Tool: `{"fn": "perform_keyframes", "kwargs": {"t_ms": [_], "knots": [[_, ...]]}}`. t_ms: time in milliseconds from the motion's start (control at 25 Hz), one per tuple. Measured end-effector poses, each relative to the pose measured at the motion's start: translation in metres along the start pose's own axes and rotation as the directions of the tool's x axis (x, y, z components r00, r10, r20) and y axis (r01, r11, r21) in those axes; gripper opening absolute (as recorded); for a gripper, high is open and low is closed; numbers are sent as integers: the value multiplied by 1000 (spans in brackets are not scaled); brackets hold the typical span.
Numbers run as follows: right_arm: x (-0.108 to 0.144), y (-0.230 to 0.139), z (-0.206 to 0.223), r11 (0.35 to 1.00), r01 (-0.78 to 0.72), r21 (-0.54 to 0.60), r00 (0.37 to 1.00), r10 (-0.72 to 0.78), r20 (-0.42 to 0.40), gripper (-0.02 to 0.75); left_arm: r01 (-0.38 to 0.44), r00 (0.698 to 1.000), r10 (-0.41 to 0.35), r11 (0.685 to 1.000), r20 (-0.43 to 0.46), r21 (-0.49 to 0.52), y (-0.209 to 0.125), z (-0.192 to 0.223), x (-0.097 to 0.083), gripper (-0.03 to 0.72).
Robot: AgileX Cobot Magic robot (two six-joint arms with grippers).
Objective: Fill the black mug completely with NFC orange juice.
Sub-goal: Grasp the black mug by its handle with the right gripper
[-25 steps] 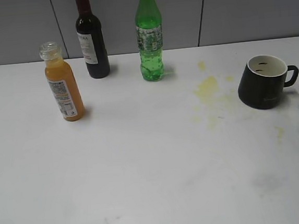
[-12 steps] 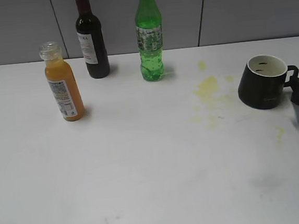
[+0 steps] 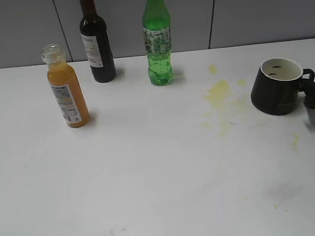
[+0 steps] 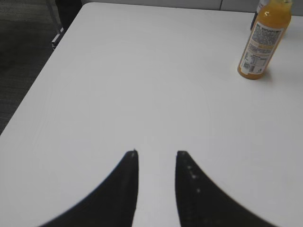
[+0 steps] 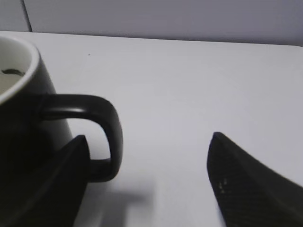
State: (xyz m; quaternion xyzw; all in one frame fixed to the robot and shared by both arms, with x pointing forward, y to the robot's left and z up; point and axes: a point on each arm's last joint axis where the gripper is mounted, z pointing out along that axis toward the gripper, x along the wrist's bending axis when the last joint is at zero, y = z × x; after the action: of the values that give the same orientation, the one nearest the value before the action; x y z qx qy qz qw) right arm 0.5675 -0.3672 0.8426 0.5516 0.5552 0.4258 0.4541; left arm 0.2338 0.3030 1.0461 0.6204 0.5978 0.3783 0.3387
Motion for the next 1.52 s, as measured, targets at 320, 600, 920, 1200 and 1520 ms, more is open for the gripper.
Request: {"fn": "perform_keyframes", "kwargs": {"t_ms": [320, 600, 920, 1200, 1520], "knots": [[0, -7, 8, 1000, -5, -2, 1000, 5, -15, 586, 0, 1000, 0, 1000, 0, 0, 0, 0, 0, 219], [-1, -7, 15, 1000, -3, -20, 1000, 2, -25, 586, 0, 1000, 0, 1000, 0, 0, 0, 0, 0, 219], [0, -7, 32, 999, -6, -50, 997, 2, -76, 584, 0, 1000, 0, 1000, 0, 0, 0, 0, 0, 219], [4, -9, 41, 998, 7, -67, 989, -17, -146, 215, 0, 1000, 0, 1000, 0, 0, 0, 0, 0, 219], [8, -7, 42, 997, -4, -71, 986, -8, -164, 45, 0, 1000, 0, 1000, 0, 0, 0, 0, 0, 219]]}}
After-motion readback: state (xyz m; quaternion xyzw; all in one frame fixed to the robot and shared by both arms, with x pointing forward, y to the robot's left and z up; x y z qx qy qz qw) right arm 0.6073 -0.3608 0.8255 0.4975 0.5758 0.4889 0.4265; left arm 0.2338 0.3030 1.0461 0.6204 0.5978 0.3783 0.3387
